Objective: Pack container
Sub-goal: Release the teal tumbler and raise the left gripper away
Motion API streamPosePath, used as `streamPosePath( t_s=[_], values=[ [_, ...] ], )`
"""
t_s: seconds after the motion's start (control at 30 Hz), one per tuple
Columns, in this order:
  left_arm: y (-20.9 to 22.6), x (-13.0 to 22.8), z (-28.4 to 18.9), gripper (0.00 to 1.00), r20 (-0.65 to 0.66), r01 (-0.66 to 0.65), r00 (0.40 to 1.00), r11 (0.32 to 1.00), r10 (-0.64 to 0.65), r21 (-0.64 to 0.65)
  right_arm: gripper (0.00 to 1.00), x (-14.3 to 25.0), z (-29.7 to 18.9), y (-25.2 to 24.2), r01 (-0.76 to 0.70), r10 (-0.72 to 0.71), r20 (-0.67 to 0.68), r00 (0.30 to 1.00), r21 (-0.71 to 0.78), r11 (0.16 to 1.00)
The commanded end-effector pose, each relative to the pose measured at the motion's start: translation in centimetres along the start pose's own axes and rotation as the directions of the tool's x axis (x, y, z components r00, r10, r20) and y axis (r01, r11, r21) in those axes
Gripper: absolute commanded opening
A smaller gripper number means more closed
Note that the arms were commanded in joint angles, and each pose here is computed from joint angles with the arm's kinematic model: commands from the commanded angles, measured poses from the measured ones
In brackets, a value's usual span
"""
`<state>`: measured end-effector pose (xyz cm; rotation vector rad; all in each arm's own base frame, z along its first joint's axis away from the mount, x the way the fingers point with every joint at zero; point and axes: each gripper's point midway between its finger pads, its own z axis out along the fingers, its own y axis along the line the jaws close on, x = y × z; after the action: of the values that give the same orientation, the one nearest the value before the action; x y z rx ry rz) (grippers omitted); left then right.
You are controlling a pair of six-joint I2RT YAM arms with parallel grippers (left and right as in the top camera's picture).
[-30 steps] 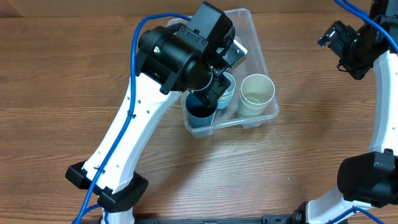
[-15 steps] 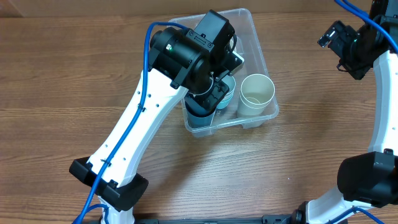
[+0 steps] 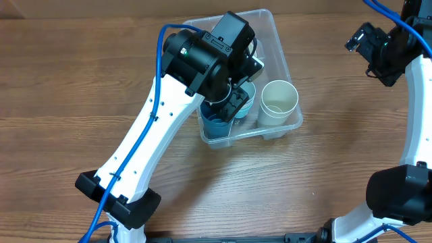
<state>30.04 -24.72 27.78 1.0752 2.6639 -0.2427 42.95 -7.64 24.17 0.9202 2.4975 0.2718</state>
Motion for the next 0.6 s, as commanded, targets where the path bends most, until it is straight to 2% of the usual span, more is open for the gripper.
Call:
streamPosePath(
  t_s=[0.0,0.1,0.17,0.23,0.43,0.57],
  values=[
    [1.5,0.2,-3.9,0.57,0.102,0.053,0.994,0.993,-0.043,-0.101,1.00,-0.8,-1.2,0.4,0.002,-0.002,0.040,0.999,-0.012,1.000],
    [3.8,0.4,-8.0,0.65,0.240,0.178,0.962,0.965,-0.130,-0.191,1.00,-0.8,-1.2,0.4,0.003,-0.002,0.040,0.999,-0.012,1.000],
    [5.3,0.7,-10.3,0.73,0.326,0.266,0.926,0.941,-0.190,-0.208,1.00,-0.8,-1.2,0.4,0.002,-0.002,0.040,0.999,-0.012,1.000],
    [6.6,1.0,-11.5,0.77,0.369,0.319,0.901,0.924,-0.227,-0.212,1.00,-0.8,-1.2,0.4,0.002,-0.002,0.040,0.999,-0.012,1.000],
    [13.7,3.5,-12.1,0.88,0.397,0.540,0.820,0.787,-0.413,-0.298,1.00,-0.8,-1.2,0.4,0.002,-0.002,0.040,0.999,-0.012,1.000],
    [17.6,5.2,-12.1,0.93,0.424,0.675,0.726,0.680,-0.542,-0.286,1.00,-0.8,-1.2,0.4,0.002,-0.002,0.040,0.999,-0.012,1.000]
  ],
)
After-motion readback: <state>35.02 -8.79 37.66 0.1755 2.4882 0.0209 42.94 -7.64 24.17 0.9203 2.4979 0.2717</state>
